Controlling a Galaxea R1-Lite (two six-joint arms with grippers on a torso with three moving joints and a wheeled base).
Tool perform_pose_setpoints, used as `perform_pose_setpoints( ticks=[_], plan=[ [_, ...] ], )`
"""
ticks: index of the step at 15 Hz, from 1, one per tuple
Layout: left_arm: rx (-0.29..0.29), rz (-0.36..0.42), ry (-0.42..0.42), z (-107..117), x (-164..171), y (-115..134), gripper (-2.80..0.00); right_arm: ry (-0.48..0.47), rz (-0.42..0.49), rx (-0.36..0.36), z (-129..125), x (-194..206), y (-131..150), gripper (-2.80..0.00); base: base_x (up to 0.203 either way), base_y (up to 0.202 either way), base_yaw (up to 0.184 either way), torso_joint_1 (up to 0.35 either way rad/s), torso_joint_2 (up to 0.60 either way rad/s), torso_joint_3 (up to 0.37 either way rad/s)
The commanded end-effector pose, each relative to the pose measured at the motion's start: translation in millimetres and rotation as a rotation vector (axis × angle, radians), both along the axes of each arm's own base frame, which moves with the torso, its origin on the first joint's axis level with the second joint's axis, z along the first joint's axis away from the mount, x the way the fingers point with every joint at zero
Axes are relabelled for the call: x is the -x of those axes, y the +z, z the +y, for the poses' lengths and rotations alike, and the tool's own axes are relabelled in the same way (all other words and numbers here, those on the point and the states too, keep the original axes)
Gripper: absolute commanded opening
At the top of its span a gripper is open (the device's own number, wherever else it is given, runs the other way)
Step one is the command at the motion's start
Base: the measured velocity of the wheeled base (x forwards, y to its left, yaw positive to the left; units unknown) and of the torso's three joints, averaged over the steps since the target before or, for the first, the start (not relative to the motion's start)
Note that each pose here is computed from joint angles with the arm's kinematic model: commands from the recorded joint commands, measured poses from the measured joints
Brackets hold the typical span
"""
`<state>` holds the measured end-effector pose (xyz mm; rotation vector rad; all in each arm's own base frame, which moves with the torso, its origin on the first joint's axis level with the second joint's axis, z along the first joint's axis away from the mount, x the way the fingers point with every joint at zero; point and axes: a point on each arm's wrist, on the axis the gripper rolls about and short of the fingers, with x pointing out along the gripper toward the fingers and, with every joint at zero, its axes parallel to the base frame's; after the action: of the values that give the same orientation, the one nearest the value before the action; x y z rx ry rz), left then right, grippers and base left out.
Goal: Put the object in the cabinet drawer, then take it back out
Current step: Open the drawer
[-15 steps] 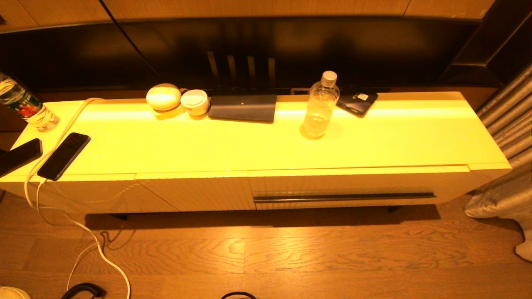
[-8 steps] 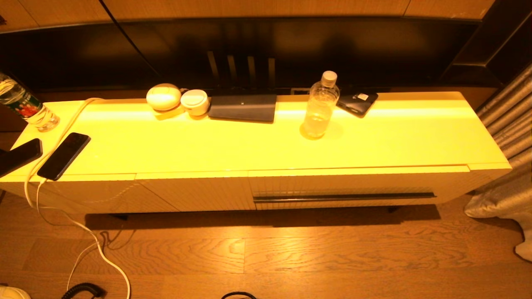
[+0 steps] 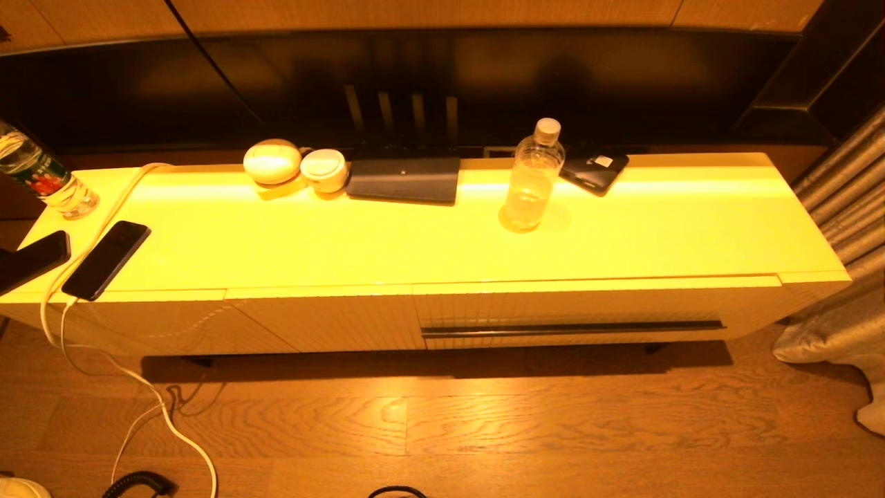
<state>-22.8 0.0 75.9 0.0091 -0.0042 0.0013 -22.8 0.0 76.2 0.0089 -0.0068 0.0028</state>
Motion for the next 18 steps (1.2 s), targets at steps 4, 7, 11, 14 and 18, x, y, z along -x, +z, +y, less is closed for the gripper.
perform_pose_setpoints(
  ticks=[4, 7, 11, 14, 18],
  plan=[
    [0.0, 0.001, 0.0, 0, 0, 0, -2.8, -0.008, -0.058, 0.002, 0, 7, 19, -2.8, 0.0, 0.0, 0.0, 0.0, 0.0, 0.0],
    [0.0, 0.002, 0.0, 0, 0, -1, -2.8, 0.002, -0.059, 0.003, 0, 16, 64, -2.8, 0.0, 0.0, 0.0, 0.0, 0.0, 0.0],
    [0.0, 0.002, 0.0, 0, 0, -1, -2.8, 0.021, 0.009, 0.024, 0, 0, 127, -2.8, 0.0, 0.0, 0.0, 0.0, 0.0, 0.0],
    [0.0, 0.002, 0.0, 0, 0, -1, -2.8, 0.131, 0.092, 0.217, 1, -25, 140, -2.8, 0.0, 0.0, 0.0, 0.0, 0.0, 0.0],
    [0.0, 0.003, -0.001, 0, 0, -1, -2.8, 0.257, 0.194, 0.356, 8, -65, 156, -2.8, 0.0, 0.0, 0.0, 0.0, 0.0, 0.0]
  ],
)
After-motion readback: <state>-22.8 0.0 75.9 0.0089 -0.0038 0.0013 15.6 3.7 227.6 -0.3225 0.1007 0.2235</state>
